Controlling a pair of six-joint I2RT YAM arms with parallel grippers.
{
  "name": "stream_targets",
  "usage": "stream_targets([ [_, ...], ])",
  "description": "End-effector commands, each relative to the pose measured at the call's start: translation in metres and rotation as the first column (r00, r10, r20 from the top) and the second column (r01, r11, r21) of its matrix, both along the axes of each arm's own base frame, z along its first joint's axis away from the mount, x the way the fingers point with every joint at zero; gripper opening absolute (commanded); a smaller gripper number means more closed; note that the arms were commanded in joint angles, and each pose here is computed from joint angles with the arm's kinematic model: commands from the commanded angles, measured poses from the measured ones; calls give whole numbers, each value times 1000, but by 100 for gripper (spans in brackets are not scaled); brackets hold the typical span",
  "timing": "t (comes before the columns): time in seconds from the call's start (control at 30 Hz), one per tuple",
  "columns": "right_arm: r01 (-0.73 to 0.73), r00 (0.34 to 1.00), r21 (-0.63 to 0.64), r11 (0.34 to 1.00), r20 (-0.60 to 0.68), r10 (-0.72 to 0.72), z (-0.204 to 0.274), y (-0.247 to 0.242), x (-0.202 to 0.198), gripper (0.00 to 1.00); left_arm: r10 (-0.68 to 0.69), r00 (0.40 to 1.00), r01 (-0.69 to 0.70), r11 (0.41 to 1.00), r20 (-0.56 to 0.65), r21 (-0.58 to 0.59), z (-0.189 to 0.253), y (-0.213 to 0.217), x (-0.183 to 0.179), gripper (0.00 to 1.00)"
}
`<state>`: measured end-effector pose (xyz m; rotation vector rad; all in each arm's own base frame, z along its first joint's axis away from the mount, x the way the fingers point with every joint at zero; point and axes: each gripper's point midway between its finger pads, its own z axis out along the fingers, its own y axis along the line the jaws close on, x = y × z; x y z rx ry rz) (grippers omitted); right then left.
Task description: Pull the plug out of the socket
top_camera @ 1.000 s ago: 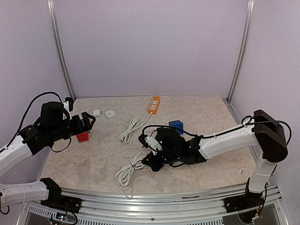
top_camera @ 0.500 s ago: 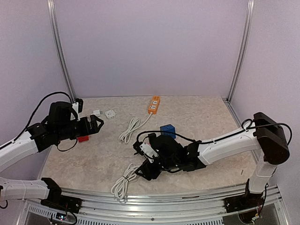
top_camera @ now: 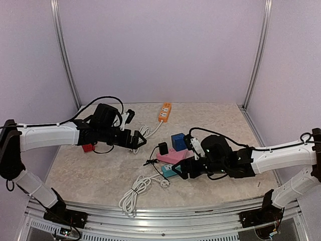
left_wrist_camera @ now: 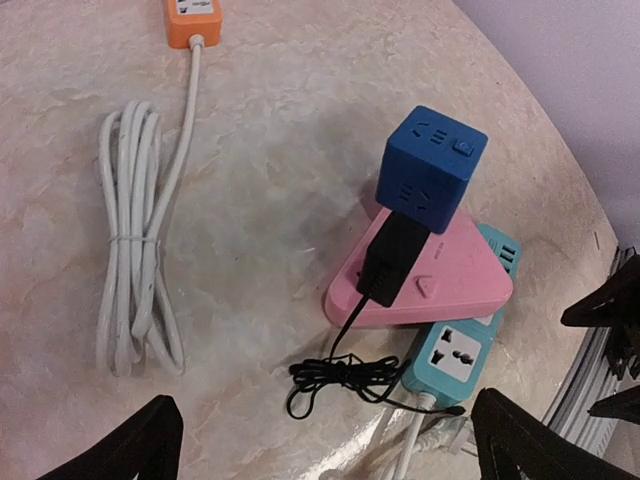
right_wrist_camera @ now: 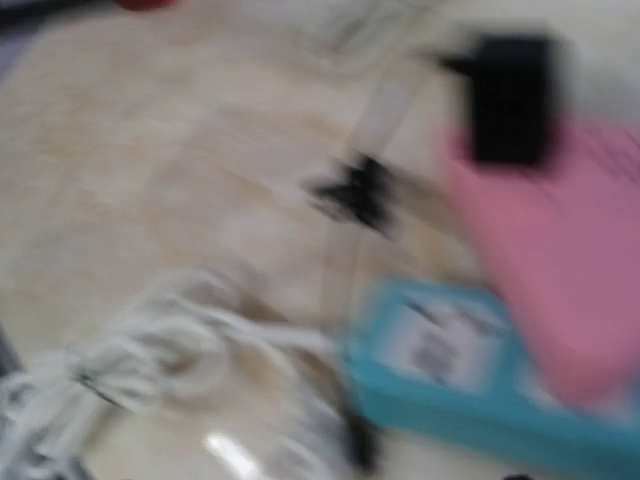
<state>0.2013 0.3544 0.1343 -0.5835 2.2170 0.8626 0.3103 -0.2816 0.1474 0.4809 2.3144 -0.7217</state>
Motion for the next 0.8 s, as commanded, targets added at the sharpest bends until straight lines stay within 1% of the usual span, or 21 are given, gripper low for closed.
stream_targets([
  [0.0,167,982,26,986,-93,-164,-16,-46,12,78,-189,979,191,981,72,-28,14,-50,11,99],
  [0.07,216,972,33,976,-101,-212,-17,-59,20,81,-225,972,227,974,69,-20,11,-65,17,99],
  [0.13,251,963,39,967,-112,-245,-19,-70,25,82,-277,959,278,960,62,-11,4,-80,18,98],
  [0.27,290,948,61,955,-157,-278,-25,-79,29,87,-333,942,333,943,45,0,-7,-99,24,97],
  [0.4,300,939,63,952,-194,-284,-36,-79,29,89,-359,932,359,933,47,9,-14,-111,32,94],
  [0.47,288,935,60,956,-233,-268,-45,-76,27,89,-369,929,369,929,35,17,-21,-115,35,92],
  [0.63,276,927,94,957,-291,-239,-55,-64,27,90,-373,928,372,927,15,38,-35,-118,41,87],
  [0.77,276,920,105,956,-316,-231,-62,-56,35,90,-381,925,381,924,-9,42,-46,-119,40,81],
])
